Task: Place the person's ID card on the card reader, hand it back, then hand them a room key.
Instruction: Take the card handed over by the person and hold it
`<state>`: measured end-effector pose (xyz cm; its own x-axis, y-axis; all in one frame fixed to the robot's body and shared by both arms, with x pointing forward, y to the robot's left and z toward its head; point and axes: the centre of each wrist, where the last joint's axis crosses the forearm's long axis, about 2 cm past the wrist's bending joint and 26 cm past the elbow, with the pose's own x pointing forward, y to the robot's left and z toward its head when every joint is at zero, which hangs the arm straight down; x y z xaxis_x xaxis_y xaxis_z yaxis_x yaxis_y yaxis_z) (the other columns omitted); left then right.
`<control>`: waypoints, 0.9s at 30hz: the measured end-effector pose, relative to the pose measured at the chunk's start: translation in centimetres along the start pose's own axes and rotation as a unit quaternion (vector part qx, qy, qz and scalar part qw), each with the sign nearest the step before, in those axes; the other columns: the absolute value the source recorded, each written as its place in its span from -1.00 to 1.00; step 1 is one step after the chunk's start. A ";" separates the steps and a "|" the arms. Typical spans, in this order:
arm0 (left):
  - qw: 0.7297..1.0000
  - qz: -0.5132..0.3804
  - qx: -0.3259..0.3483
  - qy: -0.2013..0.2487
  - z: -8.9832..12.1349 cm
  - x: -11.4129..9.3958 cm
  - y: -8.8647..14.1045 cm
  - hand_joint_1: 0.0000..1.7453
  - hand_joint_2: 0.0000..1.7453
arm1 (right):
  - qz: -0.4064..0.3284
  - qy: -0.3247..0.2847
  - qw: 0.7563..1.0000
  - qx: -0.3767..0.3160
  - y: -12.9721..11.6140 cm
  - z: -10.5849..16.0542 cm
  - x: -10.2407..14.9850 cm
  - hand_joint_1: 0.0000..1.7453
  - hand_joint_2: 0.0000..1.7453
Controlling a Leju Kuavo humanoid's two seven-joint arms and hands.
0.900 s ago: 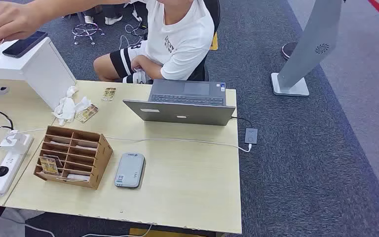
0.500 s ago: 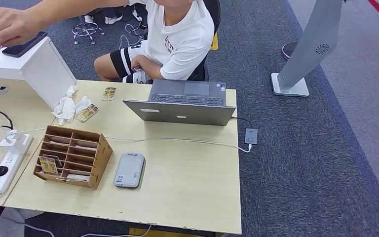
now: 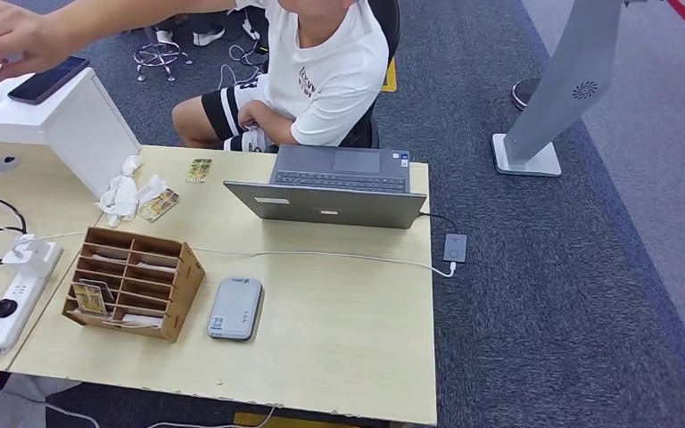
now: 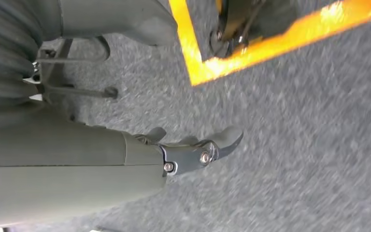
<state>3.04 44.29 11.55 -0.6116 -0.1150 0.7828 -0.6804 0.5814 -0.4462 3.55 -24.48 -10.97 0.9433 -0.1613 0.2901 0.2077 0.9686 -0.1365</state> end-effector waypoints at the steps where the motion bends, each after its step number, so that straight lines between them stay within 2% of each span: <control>1: 0.998 -0.032 -0.061 -0.003 -0.4 -0.3 -1.1 -1.00 1.00 | 0.001 0.000 1.000 0.009 0.2 0.0 0.2 -1.00 1.00; 3: 0.977 -0.150 -0.148 -0.035 -1.8 -1.0 -2.7 -1.00 1.00 | 0.007 0.004 1.000 0.028 0.5 0.0 0.3 -1.00 1.00; 5: 0.926 -0.310 -0.195 -0.088 -4.2 -2.0 -4.9 -1.00 1.00 | 0.015 0.012 0.999 0.046 0.6 0.1 0.3 -1.00 1.00; 6: 0.893 -0.382 -0.204 -0.123 -5.5 -2.7 -6.8 -1.00 1.00 | 0.019 0.016 0.998 0.052 0.7 0.1 0.4 -1.00 1.00; 8: 0.840 -0.469 -0.201 -0.184 -7.4 -4.1 -11.8 -1.00 1.00 | 0.027 0.020 0.998 0.059 0.9 0.0 0.7 -1.00 1.00; 10: 0.813 -0.493 -0.218 -0.221 -8.4 -5.3 -16.3 -1.00 1.00 | 0.035 0.020 0.997 0.064 1.0 0.0 1.1 -1.00 1.00; 13: 0.799 -0.479 -0.267 -0.248 -9.0 -6.5 -20.1 -1.00 1.00 | 0.042 0.020 0.997 0.067 1.1 0.0 1.2 -1.00 1.00; 16: 0.783 -0.475 -0.305 -0.261 -9.1 -7.3 -21.9 -1.00 1.00 | 0.046 0.023 0.996 0.069 1.1 0.0 1.0 -1.00 1.00; 21: 0.763 -0.476 -0.339 -0.275 -9.3 -8.1 -23.2 -1.00 1.00 | 0.049 0.024 0.996 0.072 1.1 0.0 1.1 -1.00 1.00; 24: 0.734 -0.510 -0.350 -0.280 -9.7 -8.7 -24.2 -1.00 1.00 | 0.056 0.026 0.996 0.071 1.1 0.0 1.1 -1.00 1.00; 27: 0.701 -0.549 -0.356 -0.284 -10.3 -9.7 -26.6 -1.00 1.00 | 0.065 0.028 0.995 0.066 1.0 0.0 1.2 -1.00 1.00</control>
<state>31.26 38.24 20.34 -0.0767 -0.9924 0.0967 -0.6170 0.1234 0.7772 4.87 -23.66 -10.79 0.9735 -0.0401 0.2250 0.0509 0.9978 -0.0425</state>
